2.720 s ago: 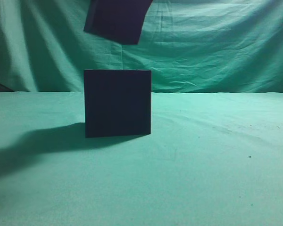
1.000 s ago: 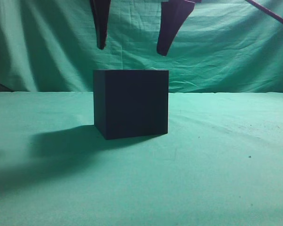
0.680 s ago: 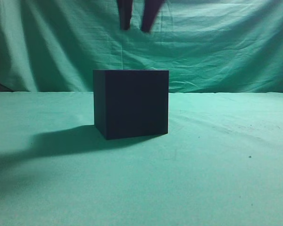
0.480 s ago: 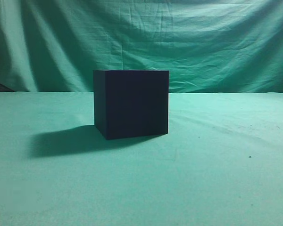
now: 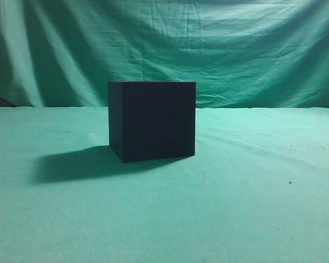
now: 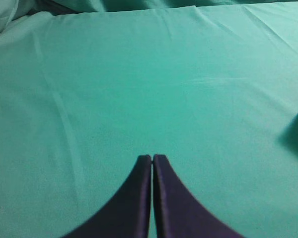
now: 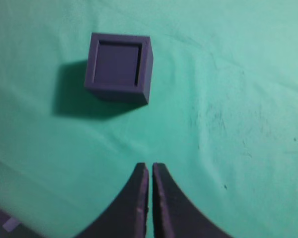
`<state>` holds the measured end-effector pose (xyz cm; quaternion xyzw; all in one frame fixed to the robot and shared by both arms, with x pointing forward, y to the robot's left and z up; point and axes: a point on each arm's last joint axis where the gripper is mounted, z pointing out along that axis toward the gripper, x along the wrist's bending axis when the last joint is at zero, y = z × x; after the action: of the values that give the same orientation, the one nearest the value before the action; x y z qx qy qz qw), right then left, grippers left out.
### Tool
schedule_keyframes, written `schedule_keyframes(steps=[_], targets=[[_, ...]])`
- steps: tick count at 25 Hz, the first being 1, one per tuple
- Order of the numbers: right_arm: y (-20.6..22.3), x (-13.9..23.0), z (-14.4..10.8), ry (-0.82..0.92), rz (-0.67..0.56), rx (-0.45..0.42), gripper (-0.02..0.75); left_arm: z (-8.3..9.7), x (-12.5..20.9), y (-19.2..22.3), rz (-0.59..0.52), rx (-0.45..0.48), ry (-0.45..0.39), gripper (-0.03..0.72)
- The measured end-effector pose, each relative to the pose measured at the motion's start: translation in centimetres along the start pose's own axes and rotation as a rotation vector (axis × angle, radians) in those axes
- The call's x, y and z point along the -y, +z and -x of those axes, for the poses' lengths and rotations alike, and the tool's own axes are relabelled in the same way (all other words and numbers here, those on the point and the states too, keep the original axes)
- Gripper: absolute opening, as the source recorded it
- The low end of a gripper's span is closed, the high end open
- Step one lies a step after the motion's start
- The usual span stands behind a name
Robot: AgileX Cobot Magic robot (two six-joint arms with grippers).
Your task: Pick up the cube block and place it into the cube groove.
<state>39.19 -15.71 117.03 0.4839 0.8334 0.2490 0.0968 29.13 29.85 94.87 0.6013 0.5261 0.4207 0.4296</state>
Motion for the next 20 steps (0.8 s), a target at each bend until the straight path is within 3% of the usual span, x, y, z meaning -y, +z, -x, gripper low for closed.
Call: schedule_keyframes(steps=[9,14,20], targets=[[-4.1,8.4,1.9,0.011,0.180,-0.073,0.000,0.0,0.0,0.0,0.000,0.000,0.000,0.000],[-5.6,10.2,2.5,-0.023,0.242,-0.077,0.000,0.0,0.0,0.0,0.000,0.000,0.000,0.000],[-6.1,9.5,2.5,-0.302,0.354,-0.035,0.000,0.0,0.0,0.0,0.000,0.000,0.000,0.000]])
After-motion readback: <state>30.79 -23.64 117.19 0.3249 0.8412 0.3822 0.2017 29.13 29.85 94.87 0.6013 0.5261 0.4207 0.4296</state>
